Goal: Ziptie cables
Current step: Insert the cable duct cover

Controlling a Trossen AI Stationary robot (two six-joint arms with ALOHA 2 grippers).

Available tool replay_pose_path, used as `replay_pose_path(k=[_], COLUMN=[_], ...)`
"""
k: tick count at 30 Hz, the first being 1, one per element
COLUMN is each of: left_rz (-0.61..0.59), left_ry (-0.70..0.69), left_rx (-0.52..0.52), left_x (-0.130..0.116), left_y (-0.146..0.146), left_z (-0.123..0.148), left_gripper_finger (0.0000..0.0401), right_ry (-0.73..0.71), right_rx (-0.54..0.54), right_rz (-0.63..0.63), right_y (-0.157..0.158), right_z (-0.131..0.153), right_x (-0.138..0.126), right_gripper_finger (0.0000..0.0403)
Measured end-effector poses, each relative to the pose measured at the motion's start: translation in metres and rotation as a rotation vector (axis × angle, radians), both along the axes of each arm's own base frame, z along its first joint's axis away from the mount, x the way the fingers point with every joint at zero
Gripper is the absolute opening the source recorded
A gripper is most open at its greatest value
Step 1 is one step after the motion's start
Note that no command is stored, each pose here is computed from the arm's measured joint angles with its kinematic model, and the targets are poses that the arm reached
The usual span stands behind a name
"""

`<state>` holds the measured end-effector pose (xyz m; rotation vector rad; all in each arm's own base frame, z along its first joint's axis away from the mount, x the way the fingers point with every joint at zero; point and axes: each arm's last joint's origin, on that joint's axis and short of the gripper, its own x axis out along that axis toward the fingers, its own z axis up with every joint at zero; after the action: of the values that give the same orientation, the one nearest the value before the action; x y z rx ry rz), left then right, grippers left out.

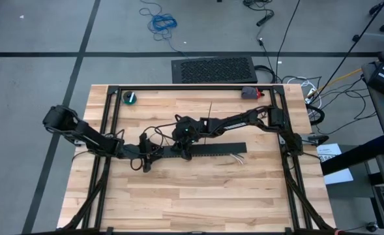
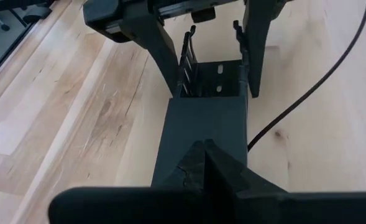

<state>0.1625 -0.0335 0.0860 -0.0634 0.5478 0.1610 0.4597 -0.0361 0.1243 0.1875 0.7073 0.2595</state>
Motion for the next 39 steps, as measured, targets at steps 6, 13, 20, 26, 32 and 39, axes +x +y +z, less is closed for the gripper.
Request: replay_pose_path(k=[6, 13, 20, 26, 32, 39], left_rz=[-0.002, 0.006, 0.029, 0.027, 0.019, 0.013], left_ry=[-0.016, -0.023, -0.033, -0.032, -0.028, -0.025], left_rx=[0.000, -0.004, 0.003, 0.003, 0.000, -0.015], left_x=[0.003, 0.004, 0.005, 0.005, 0.005, 0.011], left_y=[-0.001, -0.001, 0.000, 0.000, -0.001, 0.002], left_z=[-0.004, -0.004, -0.003, -0.003, -0.003, -0.002], left_gripper_finger=[0.0248, 0.0229, 0.0227, 0.0227, 0.0227, 0.0227], right_ry=[-0.075, -0.114, -0.195, -0.046, 0.006, -0.054], right_rx=[-0.019, -0.050, -0.071, -0.089, -0.120, -0.059], right_rz=[0.009, 0.013, 0.035, 0.023, 0.007, 0.022], right_y=[0.004, 0.005, 0.007, 0.007, 0.002, -0.001], right_z=[0.002, 0.014, 0.067, 0.064, 0.027, 0.008], right_x=[0.005, 0.005, -0.006, -0.018, -0.009, 0.014], right_gripper_finger=[0.0000, 0.0000, 0.0000, 0.0000, 0.0000, 0.0000])
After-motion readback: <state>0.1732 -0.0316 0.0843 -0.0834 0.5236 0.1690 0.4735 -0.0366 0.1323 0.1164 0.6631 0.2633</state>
